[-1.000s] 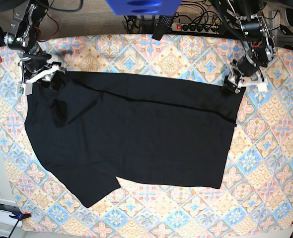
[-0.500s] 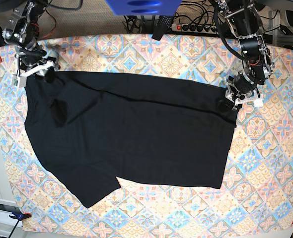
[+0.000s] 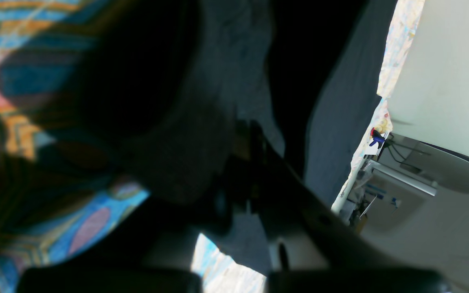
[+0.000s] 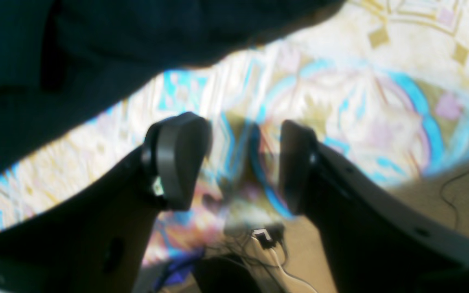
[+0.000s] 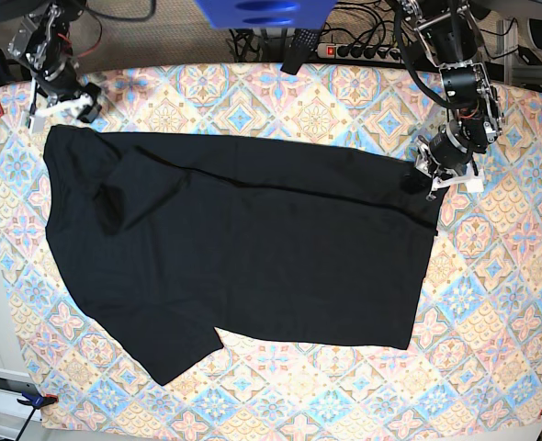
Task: Fold the T-shirt properly
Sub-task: 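Drag the shirt edge toward the robot with both grippers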
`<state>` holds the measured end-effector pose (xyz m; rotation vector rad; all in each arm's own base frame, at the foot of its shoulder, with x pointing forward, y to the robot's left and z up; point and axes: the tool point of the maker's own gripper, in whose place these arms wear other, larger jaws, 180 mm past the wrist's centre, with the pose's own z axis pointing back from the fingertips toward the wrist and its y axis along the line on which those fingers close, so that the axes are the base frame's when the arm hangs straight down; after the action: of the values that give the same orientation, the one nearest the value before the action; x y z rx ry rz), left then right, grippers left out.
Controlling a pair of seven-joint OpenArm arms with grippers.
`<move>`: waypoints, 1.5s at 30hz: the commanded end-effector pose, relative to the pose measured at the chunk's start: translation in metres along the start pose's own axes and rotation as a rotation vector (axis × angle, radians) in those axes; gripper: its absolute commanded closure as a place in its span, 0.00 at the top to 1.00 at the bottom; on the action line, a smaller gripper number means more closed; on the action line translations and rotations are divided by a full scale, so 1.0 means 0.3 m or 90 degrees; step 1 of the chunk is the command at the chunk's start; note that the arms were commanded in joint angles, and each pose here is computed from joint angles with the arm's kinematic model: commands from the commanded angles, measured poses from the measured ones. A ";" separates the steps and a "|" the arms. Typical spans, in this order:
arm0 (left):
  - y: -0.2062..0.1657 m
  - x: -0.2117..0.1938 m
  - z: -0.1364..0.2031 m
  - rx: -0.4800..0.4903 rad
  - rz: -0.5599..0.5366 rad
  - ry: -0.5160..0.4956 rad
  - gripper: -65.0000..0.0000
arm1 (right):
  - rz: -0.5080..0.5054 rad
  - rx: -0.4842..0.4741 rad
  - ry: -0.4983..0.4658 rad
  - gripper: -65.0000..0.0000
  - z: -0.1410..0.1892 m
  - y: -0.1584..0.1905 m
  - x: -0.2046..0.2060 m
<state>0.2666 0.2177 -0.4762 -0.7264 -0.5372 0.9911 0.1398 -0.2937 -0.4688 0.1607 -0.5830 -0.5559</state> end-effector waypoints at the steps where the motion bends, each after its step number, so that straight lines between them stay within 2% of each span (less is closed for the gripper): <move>1: -0.012 0.017 0.008 -0.005 -0.010 -0.003 0.01 | 0.001 0.004 -0.017 0.49 0.001 -0.003 0.031; 11: -0.012 0.018 0.009 -0.005 -0.011 -0.002 0.01 | -0.053 0.019 0.002 0.49 -0.093 0.014 0.019; 15: -0.013 0.016 0.008 -0.006 -0.011 -0.002 0.01 | -0.071 0.027 0.006 0.54 -0.128 0.030 0.024; 21: -0.013 0.016 0.008 -0.006 -0.011 -0.002 0.01 | -0.088 0.043 0.002 0.54 -0.170 0.065 0.056; 22: -0.010 0.015 0.009 -0.005 -0.011 -0.002 0.00 | -0.090 0.046 0.000 0.53 -0.174 0.070 0.063; 24: -0.010 0.014 0.009 -0.005 -0.011 -0.001 0.00 | -0.090 0.046 0.000 0.45 -0.176 0.071 0.063; 27: 0.034 -0.003 0.029 0.011 -0.006 0.004 0.00 | -0.088 0.046 -0.002 0.23 -0.172 0.071 0.067; 28: 0.044 -0.004 0.034 0.014 -0.004 0.004 0.00 | -0.086 0.045 -0.001 0.19 -0.169 0.067 0.064; 32: 0.121 -0.014 0.079 0.046 -0.004 0.008 0.00 | -0.076 0.036 0.014 0.18 -0.135 0.016 0.005; 35: 0.177 -0.040 0.111 0.066 0.001 0.014 0.00 | -0.056 0.053 0.012 0.18 -0.107 -0.003 -0.014; 41: 0.222 -0.054 0.224 0.095 -0.049 0.006 0.00 | -0.056 0.021 0.049 0.18 -0.044 -0.095 -0.124; 45: 0.250 -0.084 0.291 0.113 -0.072 0.011 0.00 | -0.028 0.006 0.045 0.18 0.012 -0.121 -0.128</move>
<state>0.1582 0.2411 -0.4790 -0.5656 -0.4717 0.9244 0.1168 -0.2973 -0.4851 0.2556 -0.6090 -0.5931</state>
